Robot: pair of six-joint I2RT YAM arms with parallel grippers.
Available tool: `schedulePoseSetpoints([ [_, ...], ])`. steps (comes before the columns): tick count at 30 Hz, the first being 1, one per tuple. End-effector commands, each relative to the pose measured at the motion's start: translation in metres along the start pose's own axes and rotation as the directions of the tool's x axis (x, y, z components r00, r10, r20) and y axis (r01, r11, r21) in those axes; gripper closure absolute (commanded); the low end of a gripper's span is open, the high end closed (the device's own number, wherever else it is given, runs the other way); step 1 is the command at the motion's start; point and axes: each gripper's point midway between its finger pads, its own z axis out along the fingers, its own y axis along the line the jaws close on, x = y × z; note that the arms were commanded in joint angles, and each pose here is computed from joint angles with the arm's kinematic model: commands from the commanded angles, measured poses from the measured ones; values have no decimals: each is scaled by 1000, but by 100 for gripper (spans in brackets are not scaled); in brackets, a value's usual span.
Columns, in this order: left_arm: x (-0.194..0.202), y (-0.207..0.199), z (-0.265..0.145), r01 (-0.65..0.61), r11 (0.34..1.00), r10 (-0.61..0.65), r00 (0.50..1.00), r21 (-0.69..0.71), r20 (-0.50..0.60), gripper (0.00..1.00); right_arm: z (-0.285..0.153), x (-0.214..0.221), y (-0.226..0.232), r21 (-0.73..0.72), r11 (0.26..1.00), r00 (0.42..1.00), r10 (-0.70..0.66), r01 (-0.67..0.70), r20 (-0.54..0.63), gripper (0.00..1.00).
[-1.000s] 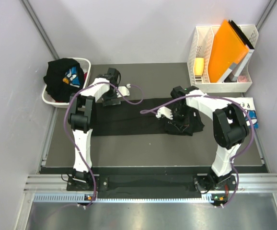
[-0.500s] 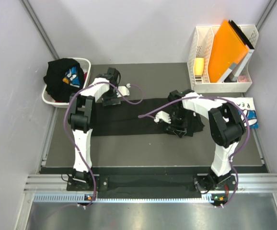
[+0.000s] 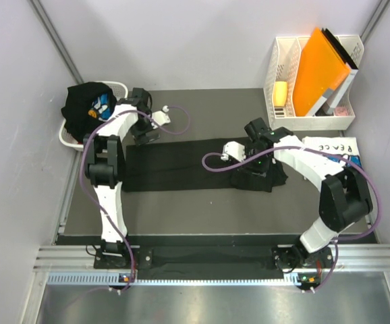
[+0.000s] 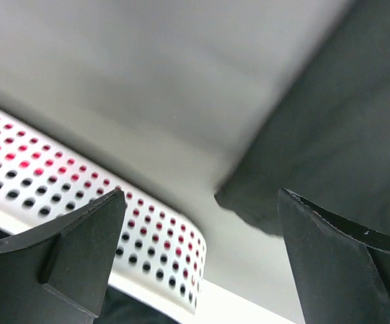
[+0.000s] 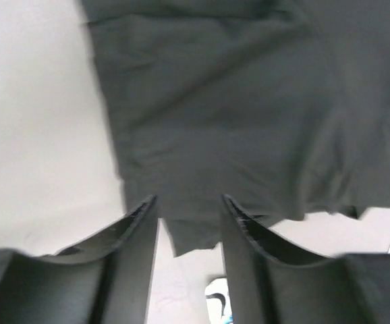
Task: Fold and stack the t-shirts
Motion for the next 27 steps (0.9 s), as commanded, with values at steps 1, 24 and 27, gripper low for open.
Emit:
schedulePoseSetpoints([
  [1,-20,8,-53,-35,999,37,993,-21,109,1,-5,-5,-45,138,984,992,108,-115,61,61],
  [24,-22,-38,-49,-287,946,261,949,148,176,100,1,3,-109,128,879,880,430,-459,202,64],
  [27,-22,-43,-44,-308,937,281,946,168,163,100,4,1,-114,106,867,863,458,-486,212,75],
])
